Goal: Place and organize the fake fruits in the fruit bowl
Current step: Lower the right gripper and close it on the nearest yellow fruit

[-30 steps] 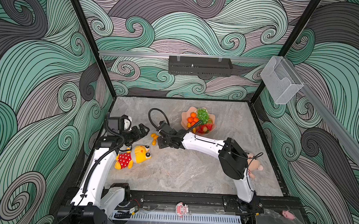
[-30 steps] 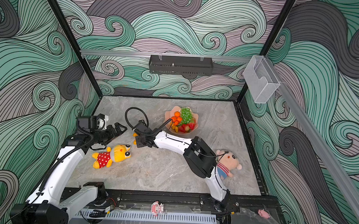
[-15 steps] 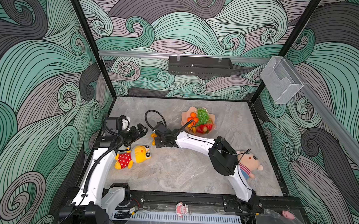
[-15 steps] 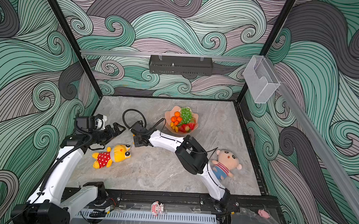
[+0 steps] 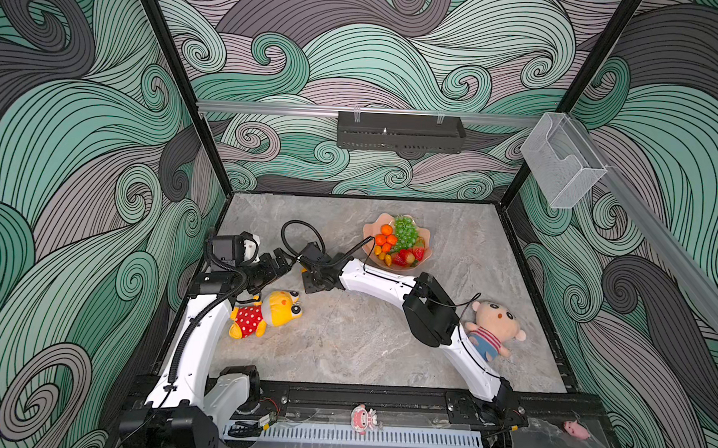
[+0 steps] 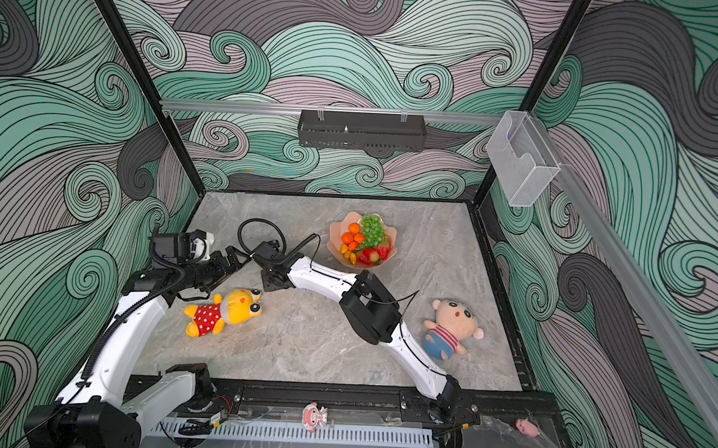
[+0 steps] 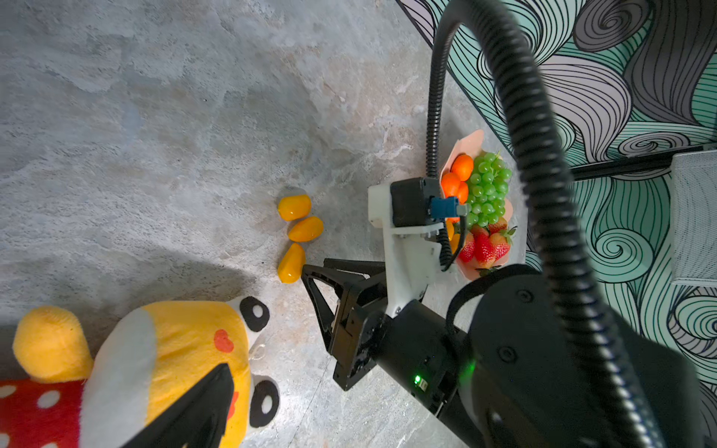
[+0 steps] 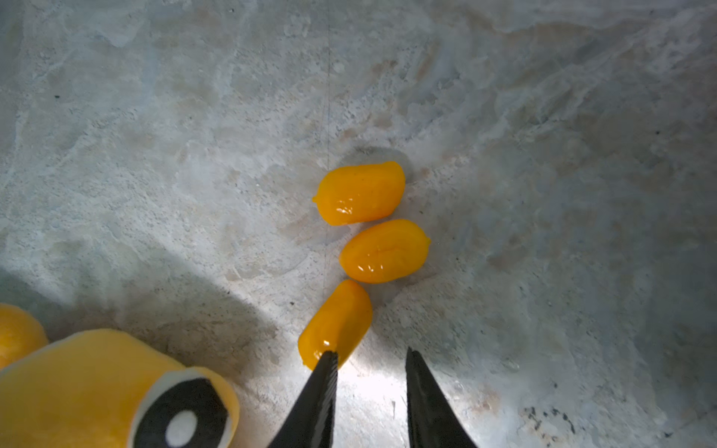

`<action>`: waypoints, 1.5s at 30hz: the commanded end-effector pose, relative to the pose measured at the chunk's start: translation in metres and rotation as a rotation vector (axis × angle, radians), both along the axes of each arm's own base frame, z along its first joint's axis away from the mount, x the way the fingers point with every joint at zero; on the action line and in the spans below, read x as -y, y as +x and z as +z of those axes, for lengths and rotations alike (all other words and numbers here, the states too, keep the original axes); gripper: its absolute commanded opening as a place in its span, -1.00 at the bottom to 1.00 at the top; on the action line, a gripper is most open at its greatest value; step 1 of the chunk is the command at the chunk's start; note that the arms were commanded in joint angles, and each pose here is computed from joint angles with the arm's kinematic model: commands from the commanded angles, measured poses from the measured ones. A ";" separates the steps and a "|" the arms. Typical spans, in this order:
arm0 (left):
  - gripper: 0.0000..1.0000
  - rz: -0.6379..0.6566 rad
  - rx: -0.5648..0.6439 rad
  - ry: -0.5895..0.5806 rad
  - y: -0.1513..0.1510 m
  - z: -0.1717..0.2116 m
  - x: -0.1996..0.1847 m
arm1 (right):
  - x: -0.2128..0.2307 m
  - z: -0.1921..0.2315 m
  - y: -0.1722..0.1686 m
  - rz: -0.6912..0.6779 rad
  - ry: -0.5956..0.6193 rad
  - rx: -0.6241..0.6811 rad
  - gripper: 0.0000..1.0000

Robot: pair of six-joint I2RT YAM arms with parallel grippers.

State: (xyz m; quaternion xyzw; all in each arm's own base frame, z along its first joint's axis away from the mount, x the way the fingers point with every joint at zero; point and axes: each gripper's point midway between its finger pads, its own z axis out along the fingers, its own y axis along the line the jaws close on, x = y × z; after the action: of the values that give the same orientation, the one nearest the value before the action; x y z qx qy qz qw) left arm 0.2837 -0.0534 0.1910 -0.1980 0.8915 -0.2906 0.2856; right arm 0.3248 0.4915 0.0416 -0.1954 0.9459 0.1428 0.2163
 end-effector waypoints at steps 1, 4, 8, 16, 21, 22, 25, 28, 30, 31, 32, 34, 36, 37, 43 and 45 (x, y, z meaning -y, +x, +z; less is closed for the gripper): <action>0.97 -0.008 -0.013 -0.015 -0.002 -0.002 0.002 | 0.004 -0.012 -0.004 0.003 -0.056 -0.023 -0.37; 0.97 -0.008 -0.012 -0.014 -0.002 -0.001 0.002 | -0.001 -0.012 -0.002 0.005 -0.048 -0.026 -0.31; 0.97 -0.009 -0.012 -0.017 -0.002 -0.001 0.002 | -0.007 -0.013 0.000 0.005 -0.049 -0.029 -0.22; 0.97 -0.014 -0.008 -0.022 -0.001 -0.001 0.003 | -0.011 -0.020 0.004 0.001 -0.071 -0.041 -0.13; 0.97 -0.019 -0.006 -0.025 -0.001 0.000 0.004 | -0.011 -0.024 0.004 0.001 -0.083 -0.050 -0.14; 0.97 -0.019 -0.007 -0.025 -0.001 0.000 0.004 | -0.011 -0.025 0.004 0.001 -0.083 -0.051 -0.15; 0.97 -0.017 -0.005 -0.027 -0.001 0.001 0.004 | -0.011 -0.027 0.003 0.004 -0.085 -0.061 -0.19; 0.97 -0.019 -0.002 -0.029 -0.001 0.002 0.004 | -0.010 -0.029 0.001 0.005 -0.090 -0.068 -0.24; 0.97 -0.022 0.002 -0.032 -0.001 0.003 0.005 | -0.009 -0.028 0.000 0.005 -0.096 -0.072 -0.27; 0.97 -0.024 0.005 -0.034 0.000 0.003 0.005 | -0.008 -0.029 0.000 0.004 -0.097 -0.073 -0.28; 0.97 -0.026 0.007 -0.036 0.000 0.004 0.006 | -0.007 -0.028 0.000 0.007 -0.100 -0.074 -0.29; 0.97 -0.026 0.006 -0.042 0.000 0.004 0.006 | -0.006 -0.028 -0.002 0.009 -0.101 -0.080 -0.32; 0.97 -0.025 0.005 -0.048 0.000 0.004 0.007 | -0.005 -0.026 -0.004 0.011 -0.100 -0.084 -0.35; 0.97 -0.026 0.001 -0.049 0.000 0.003 0.007 | -0.004 -0.026 -0.005 0.012 -0.103 -0.087 -0.37; 0.97 -0.027 -0.002 -0.055 -0.001 0.002 0.008 | 0.001 -0.020 -0.009 0.010 -0.105 -0.093 -0.49; 0.97 -0.027 -0.006 -0.055 -0.002 0.001 0.008 | 0.001 -0.017 -0.010 0.009 -0.100 -0.096 -0.51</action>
State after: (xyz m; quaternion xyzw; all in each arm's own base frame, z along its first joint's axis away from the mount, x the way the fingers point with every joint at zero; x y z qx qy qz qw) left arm 0.2815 -0.0586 0.1912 -0.1962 0.8894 -0.3080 0.2749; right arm 0.3282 0.4963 0.0203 -0.1992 0.9573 0.1129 0.1763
